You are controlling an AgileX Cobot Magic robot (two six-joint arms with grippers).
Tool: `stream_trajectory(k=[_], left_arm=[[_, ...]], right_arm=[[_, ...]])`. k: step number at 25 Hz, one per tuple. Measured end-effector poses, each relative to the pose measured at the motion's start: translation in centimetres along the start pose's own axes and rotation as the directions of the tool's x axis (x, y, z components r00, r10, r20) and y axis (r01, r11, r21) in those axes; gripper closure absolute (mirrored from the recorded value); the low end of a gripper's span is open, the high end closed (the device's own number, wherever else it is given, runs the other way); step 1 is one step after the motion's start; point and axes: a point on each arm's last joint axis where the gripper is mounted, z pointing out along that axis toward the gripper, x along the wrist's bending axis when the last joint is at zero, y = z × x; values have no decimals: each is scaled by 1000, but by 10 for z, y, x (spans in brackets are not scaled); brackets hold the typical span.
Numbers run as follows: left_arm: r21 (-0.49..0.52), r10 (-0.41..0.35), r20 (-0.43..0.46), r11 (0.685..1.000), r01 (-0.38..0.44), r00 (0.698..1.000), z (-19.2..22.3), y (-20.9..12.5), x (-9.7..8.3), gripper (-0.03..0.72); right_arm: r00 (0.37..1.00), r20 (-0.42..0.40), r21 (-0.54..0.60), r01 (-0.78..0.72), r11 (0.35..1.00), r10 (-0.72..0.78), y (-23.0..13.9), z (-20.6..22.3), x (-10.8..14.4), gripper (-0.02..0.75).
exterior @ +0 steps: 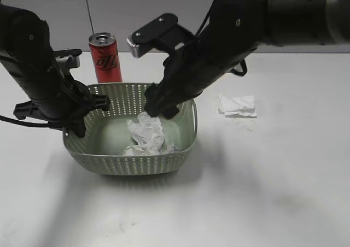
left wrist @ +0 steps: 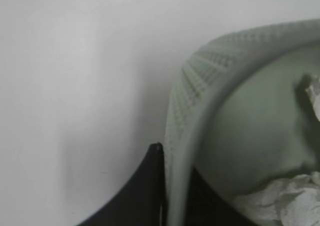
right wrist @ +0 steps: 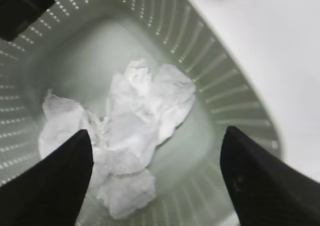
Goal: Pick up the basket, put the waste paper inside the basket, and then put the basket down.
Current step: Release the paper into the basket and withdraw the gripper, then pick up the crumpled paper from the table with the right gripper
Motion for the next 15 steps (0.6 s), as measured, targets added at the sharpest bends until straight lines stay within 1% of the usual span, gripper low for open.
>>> stream_trajectory(k=[3,5,7,9,11,13,15], left_arm=[[0,1,-1,1000,-1,1000,0,0,0,688],[1,1,-1,1000,-1,1000,0,0,0,688],[2,1,-1,1000,-1,1000,0,0,0,688],[4,1,-2,1000,-1,1000,0,0,0,688],[4,1,-2,1000,-1,1000,0,0,0,688],[4,1,-2,1000,-1,1000,0,0,0,688],[5,1,-2,1000,-1,1000,0,0,0,688]], right_arm=[[998,63,-37,-30,999,32,15,-18,-25,167],[988,117,-69,-92,993,100,18,-29,-57,178],[970,165,-70,-170,983,179,9,-30,-90,180],[944,209,-58,-250,967,257,-6,-21,-122,181],[923,241,-47,-299,953,301,-23,-4,-145,182],[915,263,-19,-311,950,305,-39,18,-159,184],[921,279,14,-286,958,271,-51,37,-163,184]])
